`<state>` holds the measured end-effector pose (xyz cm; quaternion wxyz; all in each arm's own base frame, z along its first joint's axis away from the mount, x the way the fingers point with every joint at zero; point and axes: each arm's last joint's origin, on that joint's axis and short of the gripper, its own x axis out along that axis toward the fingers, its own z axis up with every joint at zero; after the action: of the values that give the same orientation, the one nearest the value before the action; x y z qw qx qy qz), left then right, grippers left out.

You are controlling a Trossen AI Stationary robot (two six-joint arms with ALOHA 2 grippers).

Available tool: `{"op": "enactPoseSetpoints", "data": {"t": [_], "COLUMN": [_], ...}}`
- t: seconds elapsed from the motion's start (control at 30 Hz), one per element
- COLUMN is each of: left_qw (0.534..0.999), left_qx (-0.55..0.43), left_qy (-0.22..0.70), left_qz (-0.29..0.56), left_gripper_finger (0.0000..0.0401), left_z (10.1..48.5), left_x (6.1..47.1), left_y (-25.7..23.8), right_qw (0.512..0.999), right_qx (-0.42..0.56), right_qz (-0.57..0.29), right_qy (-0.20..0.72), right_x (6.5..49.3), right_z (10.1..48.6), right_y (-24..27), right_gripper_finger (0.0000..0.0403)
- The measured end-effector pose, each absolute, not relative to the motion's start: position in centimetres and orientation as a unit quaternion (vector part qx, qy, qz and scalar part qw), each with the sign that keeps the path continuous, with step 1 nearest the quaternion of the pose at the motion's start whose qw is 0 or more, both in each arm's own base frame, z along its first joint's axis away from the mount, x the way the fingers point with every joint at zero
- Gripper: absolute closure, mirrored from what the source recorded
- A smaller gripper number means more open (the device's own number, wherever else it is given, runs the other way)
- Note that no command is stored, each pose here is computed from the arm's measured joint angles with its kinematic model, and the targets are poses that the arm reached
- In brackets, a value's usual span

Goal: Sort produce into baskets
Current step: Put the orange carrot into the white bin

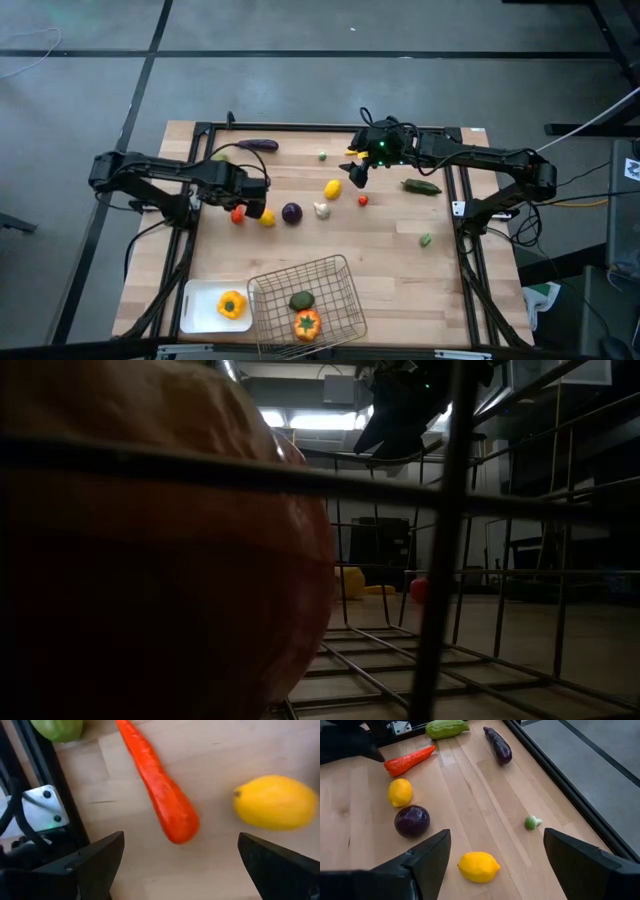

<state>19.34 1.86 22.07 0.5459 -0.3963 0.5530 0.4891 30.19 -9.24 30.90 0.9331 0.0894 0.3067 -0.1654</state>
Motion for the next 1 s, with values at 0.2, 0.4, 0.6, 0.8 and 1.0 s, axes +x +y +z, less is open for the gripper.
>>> {"op": "enactPoseSetpoints", "data": {"t": [0.2,0.4,0.6,0.8,1.0], "left_qw": [0.529,0.531,0.529,0.531,0.534], "left_qx": [-0.422,-0.443,-0.45,-0.453,-0.451], "left_qy": [0.559,0.547,0.542,0.544,0.547], "left_qz": [0.48,0.471,0.473,0.466,0.462], "left_gripper_finger": [0.0017,0.0017,0.0017,0.0018,0.0064], "left_z": [19.1,16.3,14.5,13.9,13.9], "left_x": [18.6,17.9,17.1,16.9,16.9], "left_y": [2.6,2.8,2.8,2.7,2.7], "right_qw": [0.933,0.933,0.934,0.934,0.933], "right_qx": [0.089,0.089,0.049,-0.018,-0.048], "right_qz": [-0.165,-0.165,-0.152,-0.154,-0.203], "right_qy": [0.307,0.307,0.32,0.323,0.294], "right_x": [30.2,30.2,29.8,27.3,24.0], "right_z": [30.9,30.9,31.0,33.2,35.9], "right_y": [-9.2,-9.2,-9.1,-8.5,-7.8], "right_gripper_finger": [0.0088,0.0088,0.0088,0.0088,0.0088]}}
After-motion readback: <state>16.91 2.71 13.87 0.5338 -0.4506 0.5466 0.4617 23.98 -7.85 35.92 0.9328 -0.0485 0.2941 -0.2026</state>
